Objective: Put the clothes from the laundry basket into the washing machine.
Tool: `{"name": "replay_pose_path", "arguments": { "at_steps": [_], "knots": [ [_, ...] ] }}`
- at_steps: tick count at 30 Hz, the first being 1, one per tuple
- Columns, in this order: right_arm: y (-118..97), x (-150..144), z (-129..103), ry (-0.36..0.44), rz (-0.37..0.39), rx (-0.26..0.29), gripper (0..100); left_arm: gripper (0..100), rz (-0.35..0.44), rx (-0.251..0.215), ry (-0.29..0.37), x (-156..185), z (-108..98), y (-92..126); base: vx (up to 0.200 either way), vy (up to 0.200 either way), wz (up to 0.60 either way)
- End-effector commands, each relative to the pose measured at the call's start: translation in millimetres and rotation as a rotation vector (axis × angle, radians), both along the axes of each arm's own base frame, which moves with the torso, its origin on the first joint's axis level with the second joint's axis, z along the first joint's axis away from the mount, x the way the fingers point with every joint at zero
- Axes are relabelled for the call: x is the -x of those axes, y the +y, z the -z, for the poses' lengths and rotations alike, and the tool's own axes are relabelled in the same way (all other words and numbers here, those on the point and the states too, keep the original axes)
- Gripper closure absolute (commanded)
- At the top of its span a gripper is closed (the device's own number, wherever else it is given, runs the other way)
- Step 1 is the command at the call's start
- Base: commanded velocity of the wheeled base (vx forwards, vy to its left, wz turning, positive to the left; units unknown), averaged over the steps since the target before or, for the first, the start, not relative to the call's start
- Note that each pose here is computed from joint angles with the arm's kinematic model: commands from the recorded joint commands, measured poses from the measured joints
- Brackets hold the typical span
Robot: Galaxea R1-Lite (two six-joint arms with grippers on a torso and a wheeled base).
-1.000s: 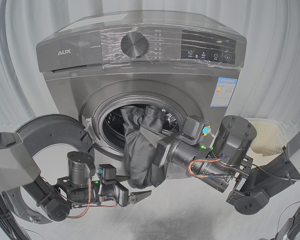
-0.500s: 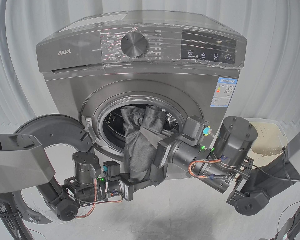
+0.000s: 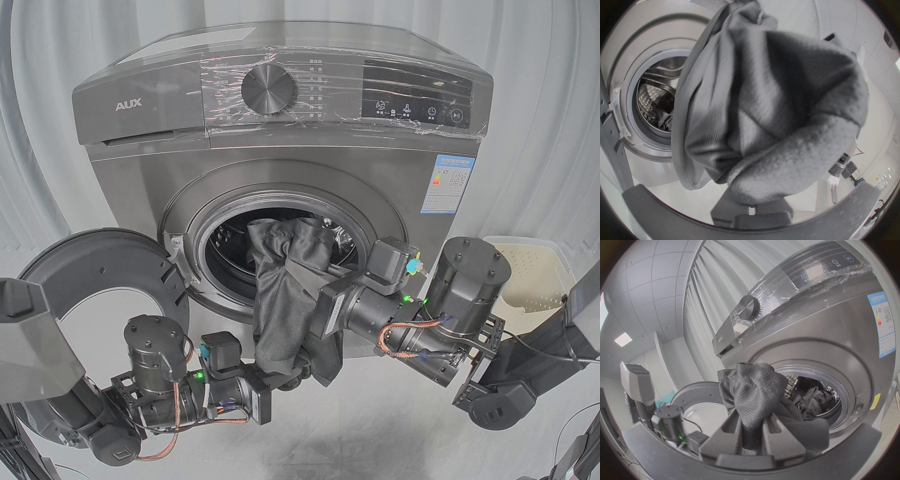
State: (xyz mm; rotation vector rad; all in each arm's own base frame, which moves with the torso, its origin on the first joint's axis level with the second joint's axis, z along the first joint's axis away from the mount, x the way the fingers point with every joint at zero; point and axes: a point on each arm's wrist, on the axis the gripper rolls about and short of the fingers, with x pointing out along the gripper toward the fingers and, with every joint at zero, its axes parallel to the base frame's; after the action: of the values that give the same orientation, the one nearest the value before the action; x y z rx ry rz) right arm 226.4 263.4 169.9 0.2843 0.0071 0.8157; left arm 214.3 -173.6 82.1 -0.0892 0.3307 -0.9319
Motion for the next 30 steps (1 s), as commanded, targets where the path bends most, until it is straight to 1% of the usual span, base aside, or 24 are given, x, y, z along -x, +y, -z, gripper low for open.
{"name": "replay_pose_path", "arguments": {
  "at_steps": [1, 2, 6, 11, 13, 15, 16, 18, 20, 22, 23, 25, 26, 27, 30],
  "knots": [
    [-1, -2, 11, 0.024, 0.007, 0.030, 100, 100, 0.037, 0.042, -0.047, 20, -20, 3, 0.000, 0.000, 0.00],
    [0, -2, 13, 0.027, 0.006, 0.034, 100, 100, 0.041, 0.052, -0.054, 24, -24, 5, 0.000, 0.000, 0.00],
    [0, -2, 12, 0.023, 0.006, 0.031, 100, 100, 0.043, 0.061, -0.065, 25, -27, 6, 0.000, 0.000, 0.00],
    [-2, -2, 12, 0.026, 0.012, 0.027, 100, 100, 0.061, 0.092, -0.098, 37, -39, 11, 0.000, 0.000, 0.00],
    [-2, -2, 10, 0.016, 0.012, 0.017, 100, 100, 0.064, 0.093, -0.099, 40, -40, 13, 0.000, 0.000, 0.00],
    [-4, -1, 12, 0.017, 0.014, 0.021, 100, 100, 0.068, 0.090, -0.099, 43, -39, 15, 0.000, 0.000, 0.00],
    [-4, -1, 12, 0.018, 0.014, 0.022, 0, 100, 0.068, 0.090, -0.099, 43, -39, 15, 0.000, 0.000, 0.00],
    [-5, -1, 13, 0.021, 0.015, 0.023, 0, 100, 0.068, 0.090, -0.099, 43, -39, 15, 0.000, 0.000, 0.00],
    [-12, -3, 17, 0.034, 0.032, 0.040, 0, 100, 0.063, 0.095, -0.107, 41, -41, 14, 0.000, 0.000, 0.00],
    [-13, -3, 18, 0.036, 0.035, 0.042, 0, 100, 0.063, 0.097, -0.109, 41, -42, 13, 0.000, 0.000, 0.00],
    [-21, -4, 18, 0.041, 0.054, 0.050, 0, 100, 0.060, 0.108, -0.124, 38, -45, 12, 0.000, 0.000, 0.00],
    [-23, -5, 19, 0.047, 0.060, 0.055, 0, 100, 0.058, 0.115, -0.130, 38, -46, 11, 0.000, 0.000, 0.00],
    [-31, -5, 20, 0.055, 0.074, 0.066, 0, 100, 0.052, 0.135, -0.151, 35, -50, 10, 0.000, 0.000, 0.00],
    [-33, -5, 22, 0.060, 0.081, 0.073, 0, 100, 0.052, 0.144, -0.162, 34, -51, 10, 0.000, 0.000, 0.00],
    [-40, -7, 24, 0.052, 0.102, 0.097, 0, 100, 0.041, 0.156, -0.176, 31, -53, 9, 0.000, 0.000, 0.00]
  ]
}}
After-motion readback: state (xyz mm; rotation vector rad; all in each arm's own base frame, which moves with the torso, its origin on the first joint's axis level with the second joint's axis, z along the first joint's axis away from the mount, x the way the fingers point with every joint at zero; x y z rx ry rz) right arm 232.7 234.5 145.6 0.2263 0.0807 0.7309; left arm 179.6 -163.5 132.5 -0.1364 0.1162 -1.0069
